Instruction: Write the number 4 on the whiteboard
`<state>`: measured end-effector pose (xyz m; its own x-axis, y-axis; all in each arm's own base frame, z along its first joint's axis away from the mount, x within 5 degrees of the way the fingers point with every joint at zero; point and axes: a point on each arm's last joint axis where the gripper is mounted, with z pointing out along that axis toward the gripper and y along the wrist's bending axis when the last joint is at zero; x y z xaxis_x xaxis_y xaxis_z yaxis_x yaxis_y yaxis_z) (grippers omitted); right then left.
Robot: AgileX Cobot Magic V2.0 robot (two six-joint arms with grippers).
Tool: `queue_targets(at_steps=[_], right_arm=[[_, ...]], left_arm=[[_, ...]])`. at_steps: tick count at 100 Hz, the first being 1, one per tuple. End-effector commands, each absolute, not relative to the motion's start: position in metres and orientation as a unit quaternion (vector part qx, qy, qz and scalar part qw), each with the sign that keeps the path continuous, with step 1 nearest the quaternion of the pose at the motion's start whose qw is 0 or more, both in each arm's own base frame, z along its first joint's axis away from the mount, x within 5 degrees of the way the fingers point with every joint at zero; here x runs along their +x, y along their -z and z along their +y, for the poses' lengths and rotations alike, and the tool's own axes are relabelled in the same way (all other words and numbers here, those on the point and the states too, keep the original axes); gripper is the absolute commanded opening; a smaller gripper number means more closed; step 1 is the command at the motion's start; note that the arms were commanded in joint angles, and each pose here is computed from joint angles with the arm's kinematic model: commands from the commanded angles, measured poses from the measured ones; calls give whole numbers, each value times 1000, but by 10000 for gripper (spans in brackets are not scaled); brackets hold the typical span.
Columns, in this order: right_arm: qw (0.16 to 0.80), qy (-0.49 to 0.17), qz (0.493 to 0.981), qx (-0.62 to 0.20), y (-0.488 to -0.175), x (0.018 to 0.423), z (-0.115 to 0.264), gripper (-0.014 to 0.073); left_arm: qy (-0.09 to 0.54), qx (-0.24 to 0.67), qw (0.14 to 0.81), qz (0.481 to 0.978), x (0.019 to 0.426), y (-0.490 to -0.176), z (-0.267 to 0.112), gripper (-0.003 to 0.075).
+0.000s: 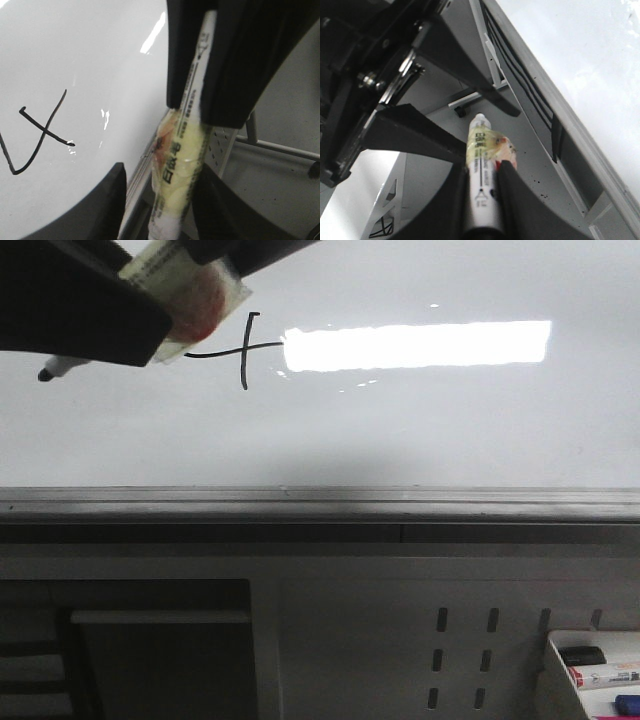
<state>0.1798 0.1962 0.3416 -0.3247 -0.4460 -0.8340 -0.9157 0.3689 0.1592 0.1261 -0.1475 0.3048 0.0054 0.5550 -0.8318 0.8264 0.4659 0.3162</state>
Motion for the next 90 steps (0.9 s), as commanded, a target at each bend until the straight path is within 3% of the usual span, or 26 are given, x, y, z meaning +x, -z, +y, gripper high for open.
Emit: queue_targets(at_steps=[1,27,41,56,65,77,90], right_arm=[[381,-333,736,-451,-356,179,194,-49],[382,-333,736,-450,-356,179,194,-49],[382,-333,736,-450,-356,179,194,-49],[382,-333,736,-450,-357,179,194,-49],[380,-335,736,-450,-356,178,194,-39],[378,-335,735,-451,-356,178,194,82],[388,-337,739,-436,-358,180,195,379]], left_arm=[[149,473,560,664,129,-329,-150,258],[149,475,556,666,128,-328,-151,246],[149,475,556,666,128,-328,-151,143],[149,475,556,666,128,-328,-151,-22],[149,475,556,666,128,-328,-151,-20],[149,475,556,666,128,-328,-151,-20],[154,468,558,668,127,-330,-149,-20]])
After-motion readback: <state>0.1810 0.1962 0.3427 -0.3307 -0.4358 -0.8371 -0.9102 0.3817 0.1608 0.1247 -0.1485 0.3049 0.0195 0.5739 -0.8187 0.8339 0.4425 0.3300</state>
